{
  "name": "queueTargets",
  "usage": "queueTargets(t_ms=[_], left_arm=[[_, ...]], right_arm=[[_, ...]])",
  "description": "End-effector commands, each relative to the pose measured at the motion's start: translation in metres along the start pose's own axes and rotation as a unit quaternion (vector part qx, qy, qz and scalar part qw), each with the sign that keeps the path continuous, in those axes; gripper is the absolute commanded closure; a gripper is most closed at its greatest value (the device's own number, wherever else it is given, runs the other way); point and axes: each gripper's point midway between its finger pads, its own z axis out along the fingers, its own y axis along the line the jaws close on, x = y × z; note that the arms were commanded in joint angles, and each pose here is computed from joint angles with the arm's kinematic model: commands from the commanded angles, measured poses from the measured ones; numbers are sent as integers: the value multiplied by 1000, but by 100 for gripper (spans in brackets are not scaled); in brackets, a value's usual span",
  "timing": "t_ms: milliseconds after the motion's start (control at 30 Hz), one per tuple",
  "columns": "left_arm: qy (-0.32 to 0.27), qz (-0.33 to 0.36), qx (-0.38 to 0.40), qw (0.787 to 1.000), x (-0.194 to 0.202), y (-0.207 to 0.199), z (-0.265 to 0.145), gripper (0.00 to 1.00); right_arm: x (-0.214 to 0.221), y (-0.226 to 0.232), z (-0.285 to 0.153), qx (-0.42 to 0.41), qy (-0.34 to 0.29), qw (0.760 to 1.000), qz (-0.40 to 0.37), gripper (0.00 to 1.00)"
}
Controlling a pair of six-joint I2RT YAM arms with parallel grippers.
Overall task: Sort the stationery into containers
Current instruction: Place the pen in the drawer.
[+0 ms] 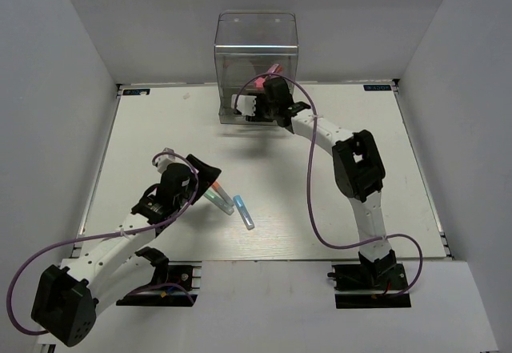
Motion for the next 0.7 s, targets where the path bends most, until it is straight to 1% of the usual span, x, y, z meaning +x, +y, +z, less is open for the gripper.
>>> queueTargets(t_ms=[0,67,133,167,200,233,267,300,333,400,433,467,500,533,567,667], left_arm=[[-1,-4,9,1000,-1,-4,0,10],[-1,-4,9,1000,-1,-4,1,10],[-1,-4,9,1000,-1,-4,3,10],[3,-4,10,1000,1,-5,3,10],[3,-4,10,1000,1,-5,5,12],[5,2,6,1000,2,-3,6,13],[7,1,13,1000,3,-6,6,13],[5,0,17,1000,2,-8,6,15],[11,1,15,1000,4,-7,7,20],[11,3,31,999,3,-14,7,26],[11,3,31,999,3,-14,7,33],[12,7,39,999,3,-18,7,37],[14,8,34,999,6,-13,7,40],[11,11,40,999,4,-16,8,45],[15,11,43,999,7,-15,8,47],[8,13,57,998,4,-19,6,47]], right_arm=[[-16,-40,-17,48,-19,999,0,47],[-24,-44,-25,52,-33,998,2,47],[-26,-39,-28,45,-39,998,19,47],[-37,-46,-37,48,-57,997,21,50],[-35,-41,-40,40,-60,997,42,65],[-44,-41,-46,32,-80,995,45,77],[-53,-41,-54,21,-103,993,53,87],[-68,-38,-61,3,-136,989,50,100],[-59,-19,-63,-40,-127,990,50,100],[-68,5,-71,-101,-155,981,49,100],[-68,16,-74,-126,-156,979,39,100],[-72,28,-78,-155,-170,972,42,100],[-73,34,-80,-170,-173,969,43,100],[-76,34,-86,-182,-179,967,22,100],[-72,51,-87,-218,-175,960,26,100],[-65,65,-79,-254,-159,954,23,100]])
